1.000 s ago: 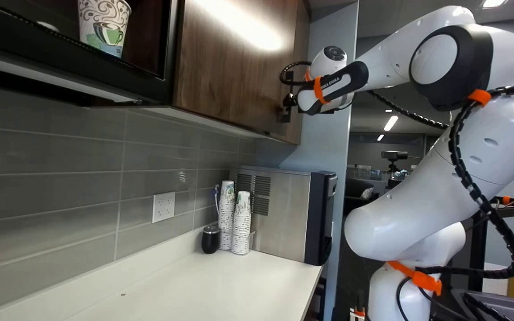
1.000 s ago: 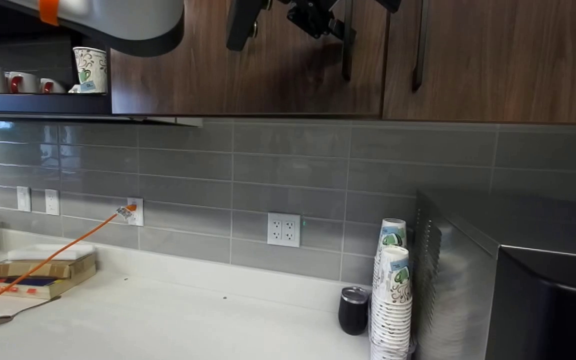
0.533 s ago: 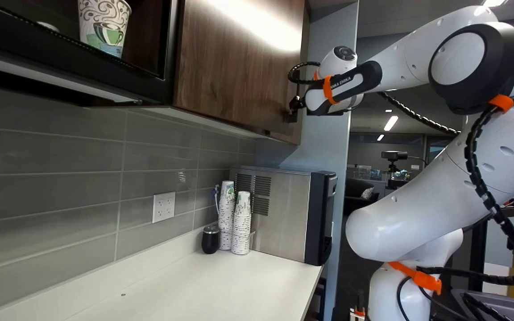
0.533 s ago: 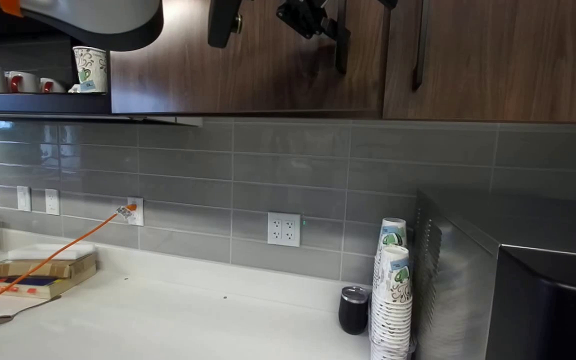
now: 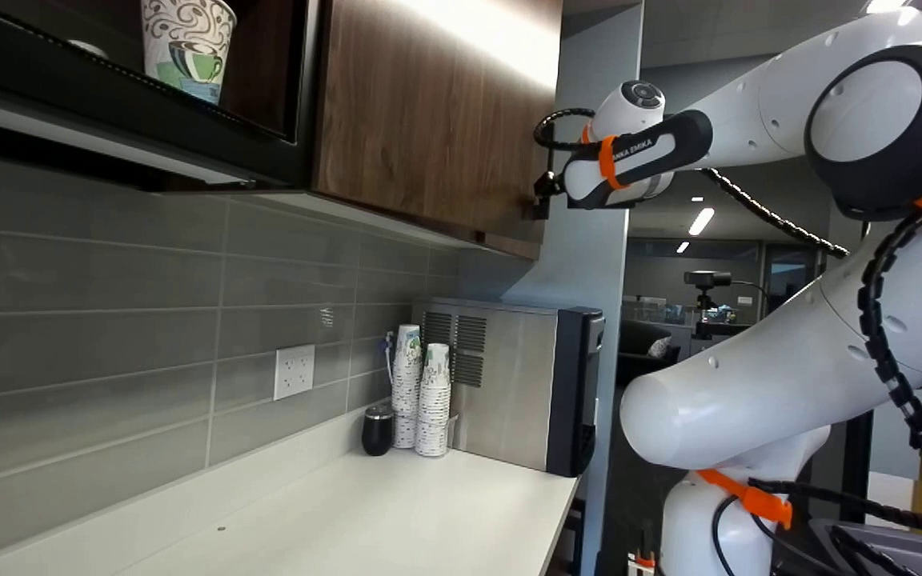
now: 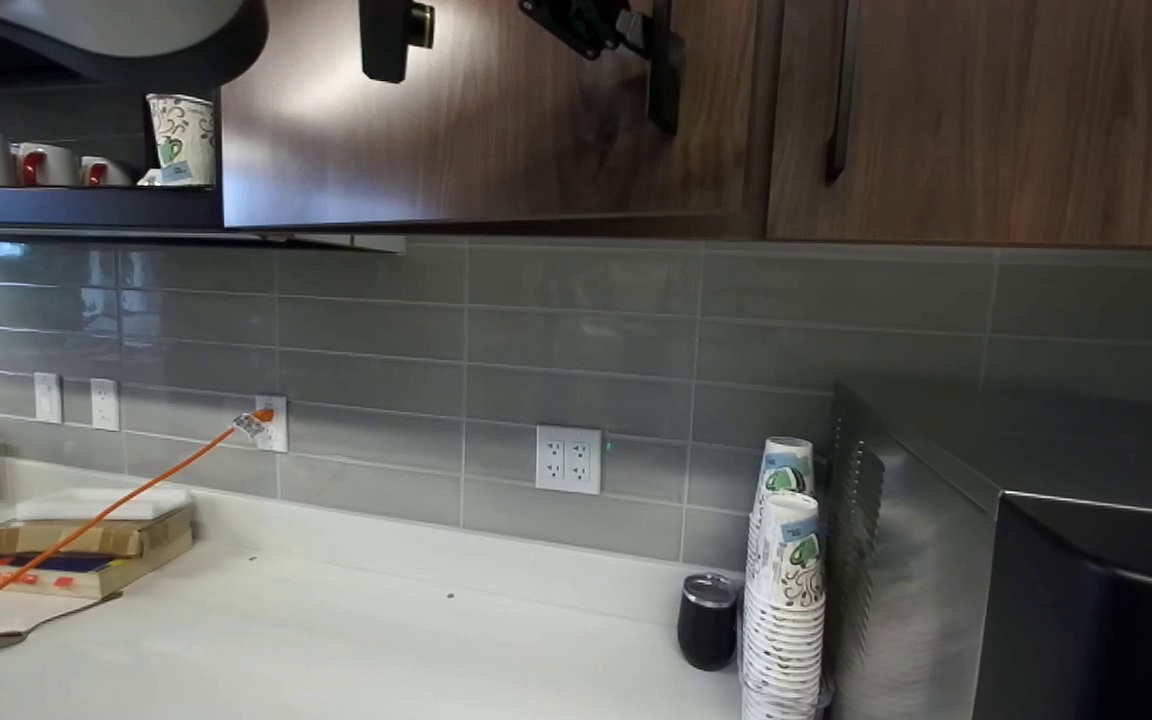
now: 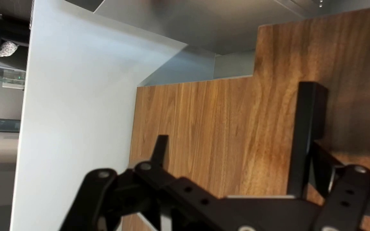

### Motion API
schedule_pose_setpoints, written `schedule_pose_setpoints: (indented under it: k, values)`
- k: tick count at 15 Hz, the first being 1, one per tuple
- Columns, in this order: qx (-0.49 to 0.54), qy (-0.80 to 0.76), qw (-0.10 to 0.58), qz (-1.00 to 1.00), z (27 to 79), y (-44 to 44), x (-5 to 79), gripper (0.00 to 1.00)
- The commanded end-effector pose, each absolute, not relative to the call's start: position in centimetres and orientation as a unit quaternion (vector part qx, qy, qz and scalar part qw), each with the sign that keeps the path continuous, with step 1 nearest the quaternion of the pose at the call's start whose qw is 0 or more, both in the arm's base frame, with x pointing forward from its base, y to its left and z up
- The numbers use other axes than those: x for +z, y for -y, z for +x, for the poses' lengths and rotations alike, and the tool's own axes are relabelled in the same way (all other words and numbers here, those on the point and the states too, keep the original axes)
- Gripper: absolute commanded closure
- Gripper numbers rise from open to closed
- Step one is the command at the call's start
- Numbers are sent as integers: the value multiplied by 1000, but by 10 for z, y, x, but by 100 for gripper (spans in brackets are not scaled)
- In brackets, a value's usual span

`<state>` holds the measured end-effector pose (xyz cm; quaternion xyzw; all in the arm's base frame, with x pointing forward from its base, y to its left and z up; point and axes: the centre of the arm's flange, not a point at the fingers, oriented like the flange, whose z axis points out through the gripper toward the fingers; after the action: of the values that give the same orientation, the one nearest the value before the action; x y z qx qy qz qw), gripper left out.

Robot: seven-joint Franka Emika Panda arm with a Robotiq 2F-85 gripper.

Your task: Open the left door of the top cabinet and then close it

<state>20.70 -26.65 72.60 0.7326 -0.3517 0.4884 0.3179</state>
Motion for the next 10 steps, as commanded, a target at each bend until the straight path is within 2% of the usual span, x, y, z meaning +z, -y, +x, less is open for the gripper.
schedule_pose_setpoints:
  k: [1,10]
  values:
    - [461,366,321,742,159,274,696,0]
    - [467,397,303,730,111,285,683,0]
